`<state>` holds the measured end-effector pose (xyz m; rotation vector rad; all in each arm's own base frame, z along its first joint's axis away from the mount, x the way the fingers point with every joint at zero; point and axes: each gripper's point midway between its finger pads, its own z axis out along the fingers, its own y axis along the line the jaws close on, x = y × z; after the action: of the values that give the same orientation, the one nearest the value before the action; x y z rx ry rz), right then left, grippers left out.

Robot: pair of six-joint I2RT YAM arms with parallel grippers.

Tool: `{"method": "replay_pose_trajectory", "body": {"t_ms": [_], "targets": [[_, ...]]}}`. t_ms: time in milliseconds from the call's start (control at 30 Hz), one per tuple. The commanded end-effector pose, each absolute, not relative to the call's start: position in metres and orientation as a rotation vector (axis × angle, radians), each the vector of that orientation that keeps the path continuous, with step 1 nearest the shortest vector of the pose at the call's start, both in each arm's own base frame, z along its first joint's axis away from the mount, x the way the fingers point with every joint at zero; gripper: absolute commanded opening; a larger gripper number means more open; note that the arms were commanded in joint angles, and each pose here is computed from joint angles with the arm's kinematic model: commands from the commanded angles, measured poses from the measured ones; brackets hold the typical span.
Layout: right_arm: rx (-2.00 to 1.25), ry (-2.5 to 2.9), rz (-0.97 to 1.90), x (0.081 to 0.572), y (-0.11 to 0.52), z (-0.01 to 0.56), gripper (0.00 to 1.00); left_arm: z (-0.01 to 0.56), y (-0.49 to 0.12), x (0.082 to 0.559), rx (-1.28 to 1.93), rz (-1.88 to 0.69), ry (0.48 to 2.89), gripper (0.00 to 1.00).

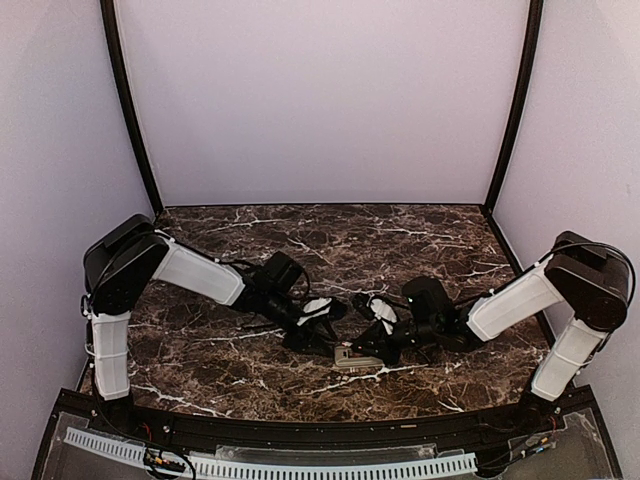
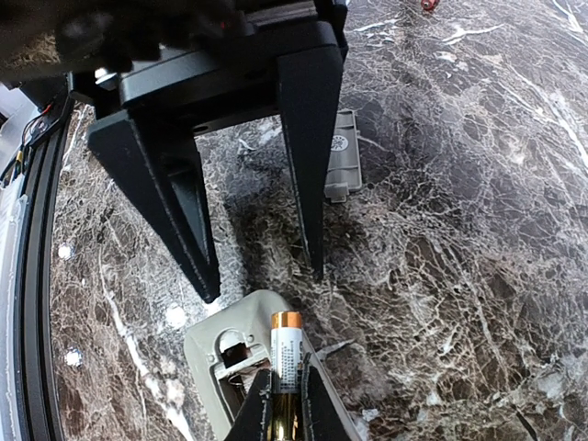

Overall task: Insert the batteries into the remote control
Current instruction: Pass from the right arm to the left

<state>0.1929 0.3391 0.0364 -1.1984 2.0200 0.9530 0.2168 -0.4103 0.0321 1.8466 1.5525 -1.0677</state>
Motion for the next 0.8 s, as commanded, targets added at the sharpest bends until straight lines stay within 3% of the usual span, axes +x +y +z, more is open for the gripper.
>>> {"method": "replay_pose_trajectory", "body": {"t_ms": [0,367,767], "targets": [[-1.264,2.213,0.943,0.159,0.314,-0.002,0.07,0.055,-0.424,0.215,1.820,-1.138,1.392,0.42],[-1.272,2.182,0.966,0.156,0.315,0.002,0.08,0.040,-0.426,0.215,1.887,-1.197,1.485,0.42],[-1.276,2.176,0.964,0.156,0.315,0.001,0.08,0.038,-0.430,0.223,1.852,-1.163,1.542,0.32]]}}
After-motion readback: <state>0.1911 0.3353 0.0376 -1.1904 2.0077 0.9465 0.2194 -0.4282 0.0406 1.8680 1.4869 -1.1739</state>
